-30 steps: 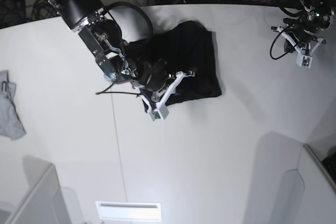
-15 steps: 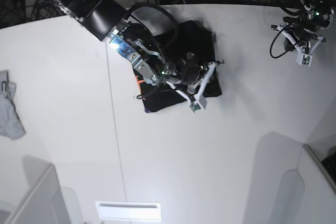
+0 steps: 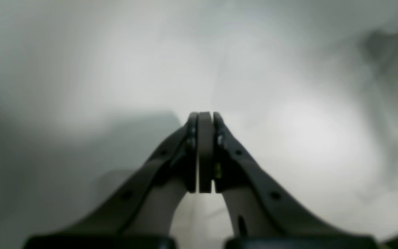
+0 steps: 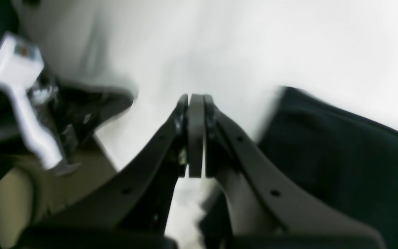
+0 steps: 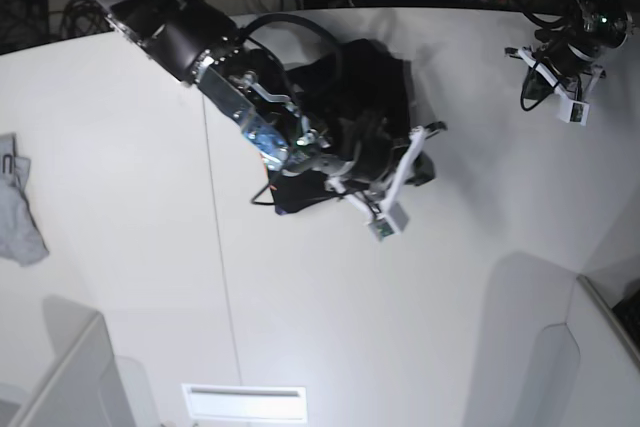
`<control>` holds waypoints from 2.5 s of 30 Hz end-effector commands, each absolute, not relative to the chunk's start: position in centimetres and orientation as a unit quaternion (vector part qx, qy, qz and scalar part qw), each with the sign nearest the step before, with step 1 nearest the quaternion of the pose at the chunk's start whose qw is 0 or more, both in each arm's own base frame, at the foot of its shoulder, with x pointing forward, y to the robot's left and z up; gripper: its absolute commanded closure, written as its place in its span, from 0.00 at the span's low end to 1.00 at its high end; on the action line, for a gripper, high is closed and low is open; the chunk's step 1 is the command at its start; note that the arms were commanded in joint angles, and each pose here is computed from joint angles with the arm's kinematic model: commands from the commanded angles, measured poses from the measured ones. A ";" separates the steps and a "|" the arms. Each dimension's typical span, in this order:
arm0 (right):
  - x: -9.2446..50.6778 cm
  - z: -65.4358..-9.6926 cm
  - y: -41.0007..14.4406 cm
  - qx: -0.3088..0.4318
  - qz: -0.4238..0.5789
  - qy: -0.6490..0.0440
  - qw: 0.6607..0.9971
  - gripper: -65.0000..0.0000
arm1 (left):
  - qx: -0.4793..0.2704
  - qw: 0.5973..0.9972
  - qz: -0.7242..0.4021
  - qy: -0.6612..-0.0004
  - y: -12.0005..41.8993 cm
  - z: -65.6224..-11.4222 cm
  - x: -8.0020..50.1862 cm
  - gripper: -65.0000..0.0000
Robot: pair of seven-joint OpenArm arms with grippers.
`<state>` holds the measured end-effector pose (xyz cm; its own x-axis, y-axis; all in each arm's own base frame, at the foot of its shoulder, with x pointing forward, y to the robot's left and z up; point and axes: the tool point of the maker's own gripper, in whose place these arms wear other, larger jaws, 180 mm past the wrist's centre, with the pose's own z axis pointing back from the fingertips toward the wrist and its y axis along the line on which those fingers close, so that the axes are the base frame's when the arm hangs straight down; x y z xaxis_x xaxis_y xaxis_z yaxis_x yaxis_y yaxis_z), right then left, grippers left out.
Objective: Fold the T-shirt properly
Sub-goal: 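Release the shirt and raise the right gripper away, then press and smooth the folded shirt flat with the left gripper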
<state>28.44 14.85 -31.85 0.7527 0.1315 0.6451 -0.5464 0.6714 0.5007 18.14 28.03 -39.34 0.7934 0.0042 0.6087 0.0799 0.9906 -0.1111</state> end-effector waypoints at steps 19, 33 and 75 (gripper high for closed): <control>30.0 -30.2 -3.9 0.280 0.019 -0.395 0.875 1.00 | -0.322 0.880 -0.043 -0.347 13.7 -38.8 22.9 0.00; 29.0 -31.4 -5.9 0.265 0.006 -0.389 0.882 1.00 | -0.360 0.885 0.026 -0.293 9.5 -40.7 24.7 0.00; 20.5 -37.6 -17.9 0.147 -0.142 -0.326 0.923 1.00 | -0.075 0.808 -0.546 -0.208 3.6 -41.4 26.0 1.00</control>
